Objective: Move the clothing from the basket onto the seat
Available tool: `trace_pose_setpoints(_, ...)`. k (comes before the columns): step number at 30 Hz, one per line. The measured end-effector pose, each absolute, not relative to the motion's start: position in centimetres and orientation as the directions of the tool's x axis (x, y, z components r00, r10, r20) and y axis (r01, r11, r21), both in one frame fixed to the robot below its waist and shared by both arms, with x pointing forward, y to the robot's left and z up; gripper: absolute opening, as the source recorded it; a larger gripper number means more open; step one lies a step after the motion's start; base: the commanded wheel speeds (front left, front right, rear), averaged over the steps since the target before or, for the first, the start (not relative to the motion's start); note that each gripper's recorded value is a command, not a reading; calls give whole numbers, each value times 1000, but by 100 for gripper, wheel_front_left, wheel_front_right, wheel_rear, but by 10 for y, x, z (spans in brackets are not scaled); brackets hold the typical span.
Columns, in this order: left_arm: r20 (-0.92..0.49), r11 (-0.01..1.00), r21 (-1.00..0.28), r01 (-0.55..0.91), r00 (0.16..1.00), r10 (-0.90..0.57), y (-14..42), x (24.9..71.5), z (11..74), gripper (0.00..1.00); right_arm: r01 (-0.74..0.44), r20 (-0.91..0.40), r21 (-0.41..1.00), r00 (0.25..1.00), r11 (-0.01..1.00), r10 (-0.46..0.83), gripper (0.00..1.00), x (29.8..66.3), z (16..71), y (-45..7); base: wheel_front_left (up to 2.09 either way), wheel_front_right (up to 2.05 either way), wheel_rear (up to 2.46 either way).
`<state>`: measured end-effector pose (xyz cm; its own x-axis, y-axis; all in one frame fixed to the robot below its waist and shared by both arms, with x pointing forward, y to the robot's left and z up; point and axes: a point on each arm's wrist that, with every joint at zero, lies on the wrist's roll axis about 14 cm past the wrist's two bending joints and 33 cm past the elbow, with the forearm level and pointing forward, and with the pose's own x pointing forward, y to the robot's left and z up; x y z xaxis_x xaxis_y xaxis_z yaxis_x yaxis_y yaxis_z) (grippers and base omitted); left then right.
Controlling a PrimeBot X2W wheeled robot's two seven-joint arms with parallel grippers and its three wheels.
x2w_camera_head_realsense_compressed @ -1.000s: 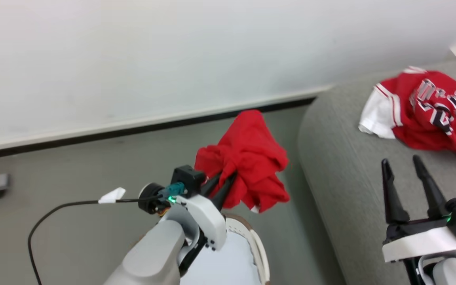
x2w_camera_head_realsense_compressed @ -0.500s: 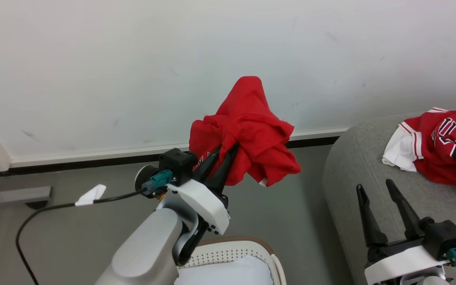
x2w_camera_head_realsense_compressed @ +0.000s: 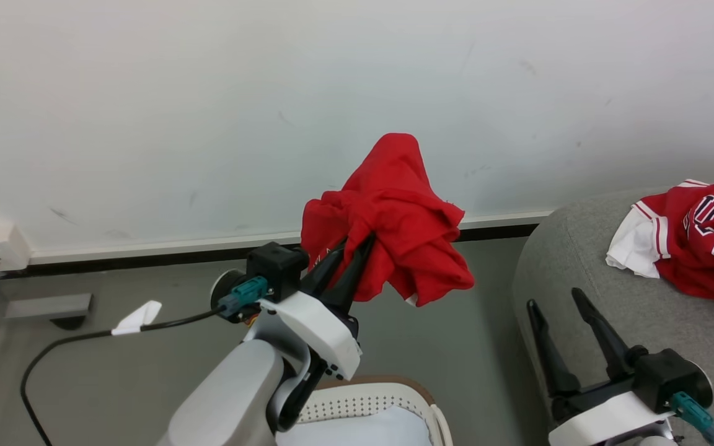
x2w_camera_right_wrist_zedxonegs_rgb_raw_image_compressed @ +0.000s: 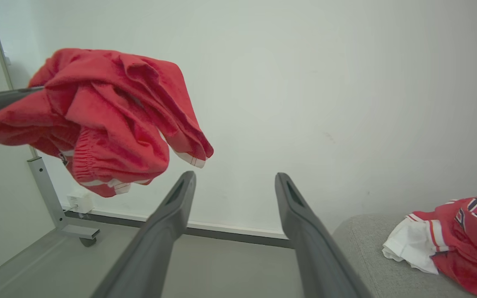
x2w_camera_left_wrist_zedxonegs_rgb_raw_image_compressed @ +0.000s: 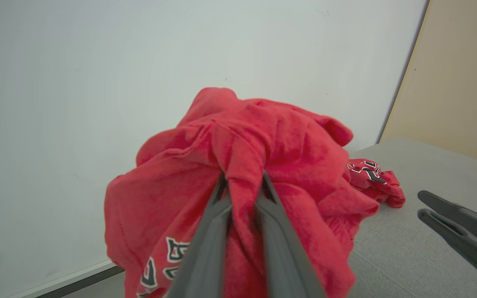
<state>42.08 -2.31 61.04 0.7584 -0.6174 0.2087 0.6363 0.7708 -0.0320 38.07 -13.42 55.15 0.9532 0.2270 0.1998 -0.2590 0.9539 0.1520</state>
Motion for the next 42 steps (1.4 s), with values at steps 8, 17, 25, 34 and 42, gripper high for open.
trace_pose_setpoints(8, 188, 772, -41, 635, 763, -618, -22, 418, 604, 0, -436, 212, 116, 889, 892, 407, 100, 377, 559, -74, 0, 0, 0)
trace_pose_setpoints(17, 154, 763, -53, 644, 760, -631, -24, 408, 588, 0, -555, 162, 101, 828, 826, 537, 100, 388, 550, -27, 0, 0, 0)
trace_pose_setpoints(25, 124, 757, -55, 651, 757, -642, -23, 393, 574, 0, -596, 63, 104, 803, 796, 593, 100, 401, 526, -5, 0, 0, 0)
trace_pose_setpoints(34, 112, 768, -74, 636, 771, -627, -15, 384, 568, 0, -617, 47, 96, 786, 781, 616, 0, 411, 526, 8, 0, 0, 0)
trace_pose_setpoints(42, 111, 780, -90, 619, 785, -610, -10, 384, 566, 0, -621, 60, 109, 783, 776, 619, 0, 412, 530, 9, 0, 0, 0)
